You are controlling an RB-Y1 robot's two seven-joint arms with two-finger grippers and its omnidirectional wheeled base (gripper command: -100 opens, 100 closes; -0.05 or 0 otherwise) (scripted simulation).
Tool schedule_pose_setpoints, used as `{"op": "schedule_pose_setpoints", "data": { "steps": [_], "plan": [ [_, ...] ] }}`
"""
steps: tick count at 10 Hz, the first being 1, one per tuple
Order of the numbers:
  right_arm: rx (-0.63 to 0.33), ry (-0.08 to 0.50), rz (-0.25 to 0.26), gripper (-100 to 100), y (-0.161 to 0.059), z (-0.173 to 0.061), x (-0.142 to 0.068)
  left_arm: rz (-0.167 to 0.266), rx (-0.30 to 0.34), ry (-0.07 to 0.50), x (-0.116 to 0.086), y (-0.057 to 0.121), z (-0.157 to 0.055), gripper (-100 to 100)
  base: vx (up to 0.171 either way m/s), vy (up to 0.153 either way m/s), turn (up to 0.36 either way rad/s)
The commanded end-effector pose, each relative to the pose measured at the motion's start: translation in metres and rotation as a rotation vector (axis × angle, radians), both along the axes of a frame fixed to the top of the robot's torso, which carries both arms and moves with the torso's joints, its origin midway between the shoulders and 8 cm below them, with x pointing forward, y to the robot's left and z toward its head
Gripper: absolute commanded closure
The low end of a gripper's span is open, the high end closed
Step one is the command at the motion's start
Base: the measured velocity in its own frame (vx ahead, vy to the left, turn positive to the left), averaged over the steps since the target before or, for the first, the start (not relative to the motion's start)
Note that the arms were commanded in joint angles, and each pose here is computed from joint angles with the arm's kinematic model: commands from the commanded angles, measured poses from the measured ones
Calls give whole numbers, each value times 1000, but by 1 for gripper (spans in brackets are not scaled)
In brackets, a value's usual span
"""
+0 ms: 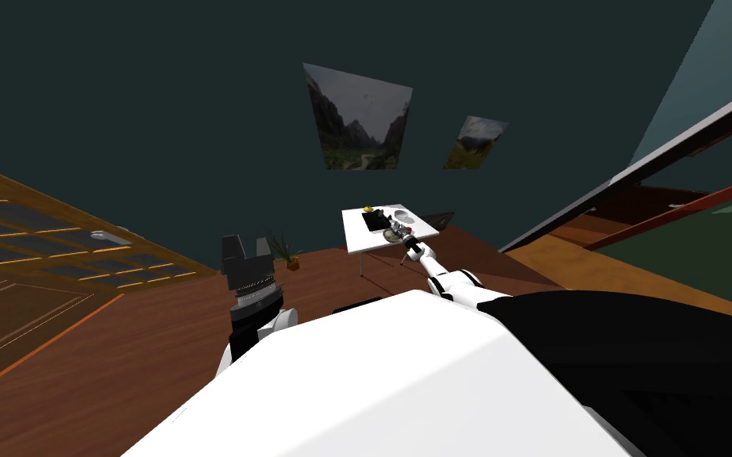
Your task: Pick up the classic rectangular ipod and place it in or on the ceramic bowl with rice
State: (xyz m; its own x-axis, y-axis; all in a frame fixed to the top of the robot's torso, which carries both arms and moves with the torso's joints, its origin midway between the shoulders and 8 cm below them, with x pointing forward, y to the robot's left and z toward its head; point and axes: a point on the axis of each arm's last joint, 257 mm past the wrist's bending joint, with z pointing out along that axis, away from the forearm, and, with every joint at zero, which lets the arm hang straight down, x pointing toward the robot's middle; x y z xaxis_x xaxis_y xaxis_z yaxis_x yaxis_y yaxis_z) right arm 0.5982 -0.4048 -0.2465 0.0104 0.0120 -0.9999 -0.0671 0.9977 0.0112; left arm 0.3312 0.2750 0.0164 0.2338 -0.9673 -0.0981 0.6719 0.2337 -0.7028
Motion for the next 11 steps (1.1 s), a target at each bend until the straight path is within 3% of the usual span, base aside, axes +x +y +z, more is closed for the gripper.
{"op": "schedule_pose_setpoints", "data": {
  "steps": [1, 2, 3, 5, 10, 11],
  "plan": [
    [0, 0, 0, -100, 0, 0, 0, 0, 0, 0, 0, 0, 0, 0, 0, 0, 0],
    [0, 1, -1, 0, -1, 0, 0, 0, 0, 0, 0, 0, 0, 0, 0, 0, 0],
    [-1, 6, -38, -100, -27, 7, 3, 0, 0, 0, 0, 0, 0, 0, -65, -7, 242],
    [-1, 6, -38, -100, -27, 7, 3, 0, 0, 0, 0, 0, 0, 0, -72, -9, 103],
    [-1, 8, -141, -100, -96, 33, 7, 0, 0, 0, 0, 0, 0, 0, -92, 18, 196],
    [-1, 6, -140, -100, -95, 34, 7, 0, 0, 0, 0, 0, 0, 0, -63, 17, 64]
  ]
}}
